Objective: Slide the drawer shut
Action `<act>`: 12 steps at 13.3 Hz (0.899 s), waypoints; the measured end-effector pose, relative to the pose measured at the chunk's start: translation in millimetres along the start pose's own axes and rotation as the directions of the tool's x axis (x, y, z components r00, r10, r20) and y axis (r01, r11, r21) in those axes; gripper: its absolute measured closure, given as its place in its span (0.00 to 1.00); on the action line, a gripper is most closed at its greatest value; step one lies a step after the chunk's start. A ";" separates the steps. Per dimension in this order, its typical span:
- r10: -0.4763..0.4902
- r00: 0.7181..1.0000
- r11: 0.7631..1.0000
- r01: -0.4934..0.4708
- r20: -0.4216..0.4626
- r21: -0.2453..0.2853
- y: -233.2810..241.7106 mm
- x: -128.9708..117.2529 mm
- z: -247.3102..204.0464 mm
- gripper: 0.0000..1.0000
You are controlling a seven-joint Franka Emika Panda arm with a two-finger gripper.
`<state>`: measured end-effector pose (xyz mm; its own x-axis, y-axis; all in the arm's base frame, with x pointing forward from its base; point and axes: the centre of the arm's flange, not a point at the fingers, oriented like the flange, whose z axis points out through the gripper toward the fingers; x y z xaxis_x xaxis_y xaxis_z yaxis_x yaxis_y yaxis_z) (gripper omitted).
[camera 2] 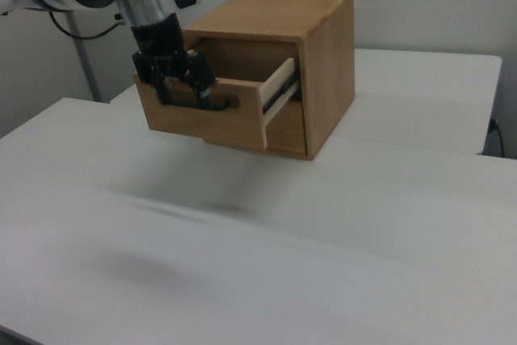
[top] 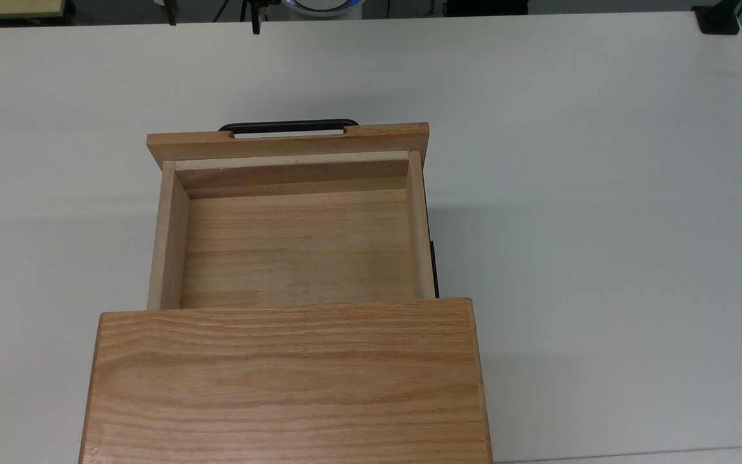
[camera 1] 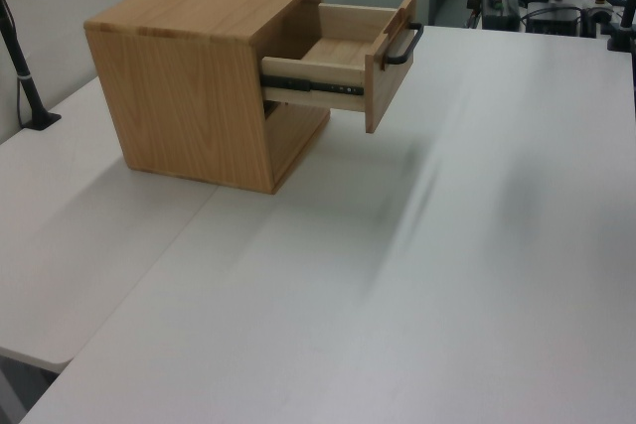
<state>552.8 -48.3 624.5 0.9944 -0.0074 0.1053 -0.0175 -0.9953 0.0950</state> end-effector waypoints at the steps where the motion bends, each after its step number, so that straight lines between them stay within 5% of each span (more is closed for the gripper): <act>1: 0.000 1.000 1.000 0.000 0.000 0.000 0.0 0.0 0.1 0.00; 7: 0.000 1.000 1.000 0.000 0.003 0.000 -0.3 -0.2 1.3 0.00; 12: -0.046 0.993 0.999 0.045 0.104 0.012 -26.5 -3.1 19.6 0.00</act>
<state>552.2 -23.7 602.3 0.9996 0.0285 -0.0028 0.0286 -0.9957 0.0881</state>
